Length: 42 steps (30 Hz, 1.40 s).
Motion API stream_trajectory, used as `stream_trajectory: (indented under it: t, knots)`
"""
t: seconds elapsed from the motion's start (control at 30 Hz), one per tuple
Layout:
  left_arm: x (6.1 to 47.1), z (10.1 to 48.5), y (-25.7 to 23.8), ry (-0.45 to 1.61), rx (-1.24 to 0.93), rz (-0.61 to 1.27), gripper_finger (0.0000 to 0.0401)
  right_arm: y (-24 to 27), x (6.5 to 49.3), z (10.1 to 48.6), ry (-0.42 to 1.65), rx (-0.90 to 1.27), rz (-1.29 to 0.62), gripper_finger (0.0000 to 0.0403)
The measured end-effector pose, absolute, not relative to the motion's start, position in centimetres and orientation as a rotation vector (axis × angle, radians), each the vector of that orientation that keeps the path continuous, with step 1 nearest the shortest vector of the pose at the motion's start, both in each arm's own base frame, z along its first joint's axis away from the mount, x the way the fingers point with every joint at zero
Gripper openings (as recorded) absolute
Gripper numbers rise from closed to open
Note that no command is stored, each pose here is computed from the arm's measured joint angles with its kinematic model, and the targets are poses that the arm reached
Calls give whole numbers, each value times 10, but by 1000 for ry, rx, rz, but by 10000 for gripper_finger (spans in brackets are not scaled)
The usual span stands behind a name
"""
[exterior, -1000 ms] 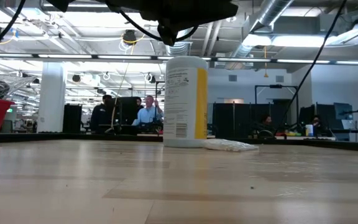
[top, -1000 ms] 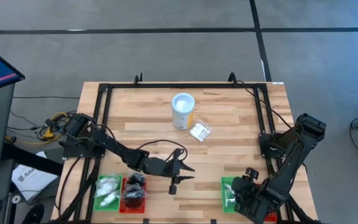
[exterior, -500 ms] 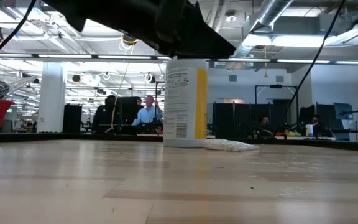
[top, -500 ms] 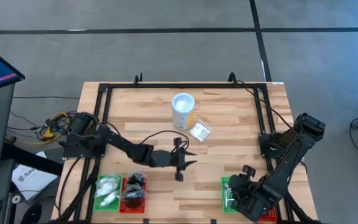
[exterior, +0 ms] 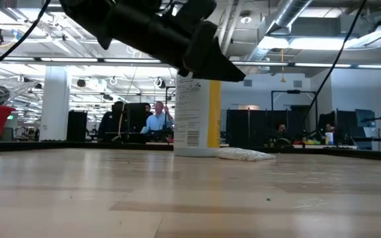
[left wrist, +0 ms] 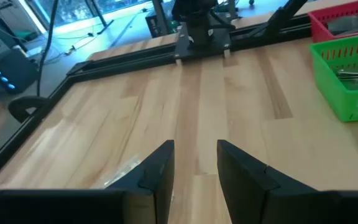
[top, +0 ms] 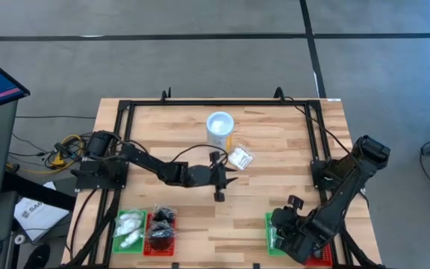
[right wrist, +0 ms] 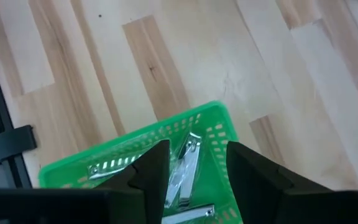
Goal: Pick & Place Travel size toiletries
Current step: Put the cotton pack into the left green bin
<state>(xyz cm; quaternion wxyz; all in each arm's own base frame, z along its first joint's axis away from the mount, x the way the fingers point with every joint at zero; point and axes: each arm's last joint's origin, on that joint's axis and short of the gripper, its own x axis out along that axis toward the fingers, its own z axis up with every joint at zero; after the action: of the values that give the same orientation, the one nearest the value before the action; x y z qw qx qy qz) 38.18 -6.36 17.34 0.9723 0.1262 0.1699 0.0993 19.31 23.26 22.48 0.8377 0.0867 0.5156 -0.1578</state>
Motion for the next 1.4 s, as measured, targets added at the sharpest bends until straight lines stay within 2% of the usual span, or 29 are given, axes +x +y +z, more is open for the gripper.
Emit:
stream_trajectory:
  t: [0.3, 0.57, 0.97, 1.23, 1.4]
  knots:
    - [388, 161, -42, 384, 239, 193, 113, 224, 203, 225, 1087, 156, -345, 152]
    - [399, 129, -37, 465, 252, 198, 113, 216, 210, 227, 948, 83, -418, 148]
    - [399, 130, -46, 459, 226, 185, 113, 165, 249, 229, 913, -78, -584, 123]
    - [395, 126, -61, 491, 244, 144, 113, 114, 259, 203, 1010, -200, -721, 119]
    - [394, 127, -67, 486, 246, 132, 113, 91, 260, 178, 1049, -243, -737, 118]
